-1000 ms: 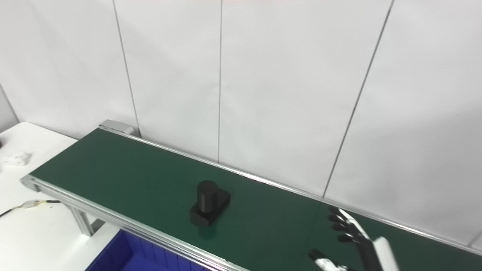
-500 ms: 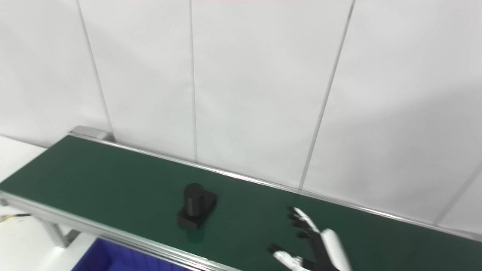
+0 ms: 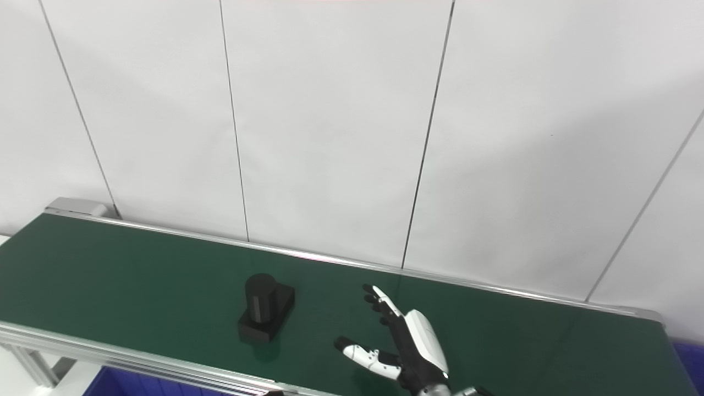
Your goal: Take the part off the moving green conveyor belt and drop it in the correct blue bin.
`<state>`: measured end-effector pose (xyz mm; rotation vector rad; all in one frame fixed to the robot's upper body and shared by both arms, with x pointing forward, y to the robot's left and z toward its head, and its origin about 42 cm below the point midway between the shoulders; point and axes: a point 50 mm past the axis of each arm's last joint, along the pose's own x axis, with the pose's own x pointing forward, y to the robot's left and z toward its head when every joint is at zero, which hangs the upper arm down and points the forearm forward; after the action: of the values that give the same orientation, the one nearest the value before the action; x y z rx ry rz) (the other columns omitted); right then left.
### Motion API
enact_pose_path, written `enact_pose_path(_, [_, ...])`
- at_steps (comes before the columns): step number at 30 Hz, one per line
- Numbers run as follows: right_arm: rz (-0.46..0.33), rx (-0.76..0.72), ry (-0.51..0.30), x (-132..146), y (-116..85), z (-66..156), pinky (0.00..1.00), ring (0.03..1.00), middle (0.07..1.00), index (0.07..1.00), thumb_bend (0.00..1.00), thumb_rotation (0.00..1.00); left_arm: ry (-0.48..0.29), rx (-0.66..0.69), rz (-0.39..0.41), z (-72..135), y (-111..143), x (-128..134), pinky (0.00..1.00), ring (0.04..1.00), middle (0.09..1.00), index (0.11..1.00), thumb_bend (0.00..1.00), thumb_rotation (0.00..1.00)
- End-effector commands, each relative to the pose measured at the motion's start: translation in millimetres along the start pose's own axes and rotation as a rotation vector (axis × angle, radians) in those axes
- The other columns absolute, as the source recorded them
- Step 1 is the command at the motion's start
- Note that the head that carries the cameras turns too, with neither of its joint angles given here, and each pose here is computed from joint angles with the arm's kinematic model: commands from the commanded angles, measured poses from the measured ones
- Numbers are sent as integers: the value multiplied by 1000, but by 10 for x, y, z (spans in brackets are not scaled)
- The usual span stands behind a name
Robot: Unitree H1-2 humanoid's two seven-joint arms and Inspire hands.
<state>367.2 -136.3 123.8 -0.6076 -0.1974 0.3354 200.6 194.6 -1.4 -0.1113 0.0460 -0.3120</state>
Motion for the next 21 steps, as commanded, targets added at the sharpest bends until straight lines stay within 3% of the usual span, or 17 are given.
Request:
enact_pose_path(1, [-39,6,-111,163,-48,233,799,865,871,915,641,567,-73,18,-13,114,39,45,647,737,758,810,1000,304])
enact_pose_path(21, [0,-65,-133,507,-10,455,783,867,876,904,677,562,-76,-3,-6,101,39,-2,678,723,754,808,976,319])
